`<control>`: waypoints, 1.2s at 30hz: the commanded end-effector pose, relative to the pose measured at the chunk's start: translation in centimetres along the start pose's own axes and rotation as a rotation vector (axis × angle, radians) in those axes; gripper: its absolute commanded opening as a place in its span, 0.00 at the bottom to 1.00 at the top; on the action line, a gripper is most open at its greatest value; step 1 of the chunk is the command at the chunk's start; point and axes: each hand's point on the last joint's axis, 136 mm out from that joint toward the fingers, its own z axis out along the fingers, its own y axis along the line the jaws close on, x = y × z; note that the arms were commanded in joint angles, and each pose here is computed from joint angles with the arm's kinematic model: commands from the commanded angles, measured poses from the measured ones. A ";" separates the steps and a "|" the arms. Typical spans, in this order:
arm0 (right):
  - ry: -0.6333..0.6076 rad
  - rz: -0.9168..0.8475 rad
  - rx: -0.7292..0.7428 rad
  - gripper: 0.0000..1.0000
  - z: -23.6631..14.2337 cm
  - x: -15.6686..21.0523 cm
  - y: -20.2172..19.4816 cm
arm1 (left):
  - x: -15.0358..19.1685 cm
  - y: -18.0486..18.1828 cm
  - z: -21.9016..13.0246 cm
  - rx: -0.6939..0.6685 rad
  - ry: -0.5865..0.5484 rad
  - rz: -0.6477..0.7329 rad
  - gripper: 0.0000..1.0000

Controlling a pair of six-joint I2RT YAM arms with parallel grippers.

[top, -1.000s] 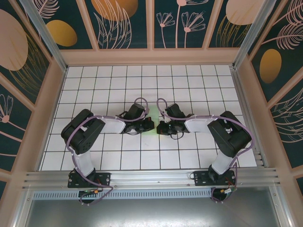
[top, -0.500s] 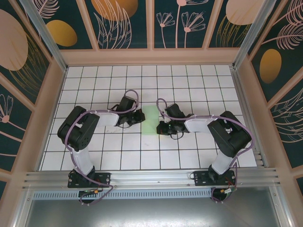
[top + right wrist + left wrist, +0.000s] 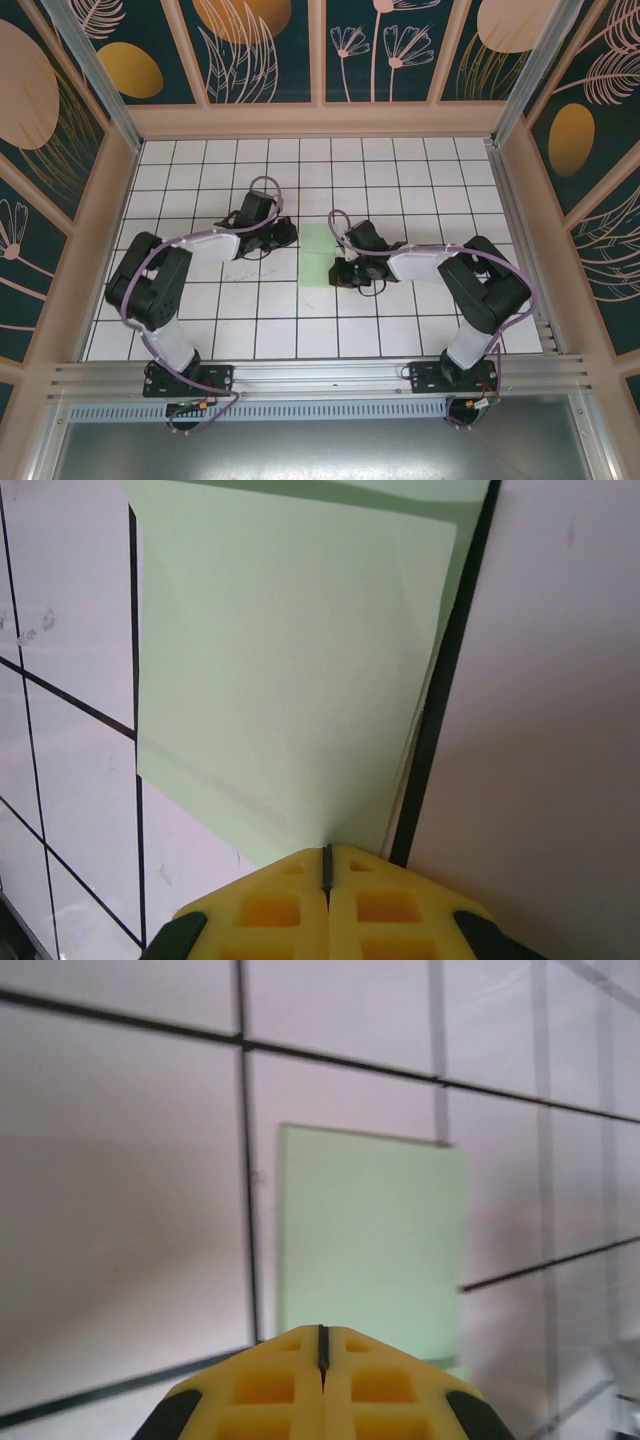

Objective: Fold a paper plane with a square sheet of paper (pick it up from the middle)
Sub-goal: Fold the triangle a second time at the center of the table.

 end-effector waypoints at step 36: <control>0.038 -0.017 0.012 0.00 2.8 -4.0 2.7 | 7.6 0.6 4.1 0.019 0.174 -0.036 0.00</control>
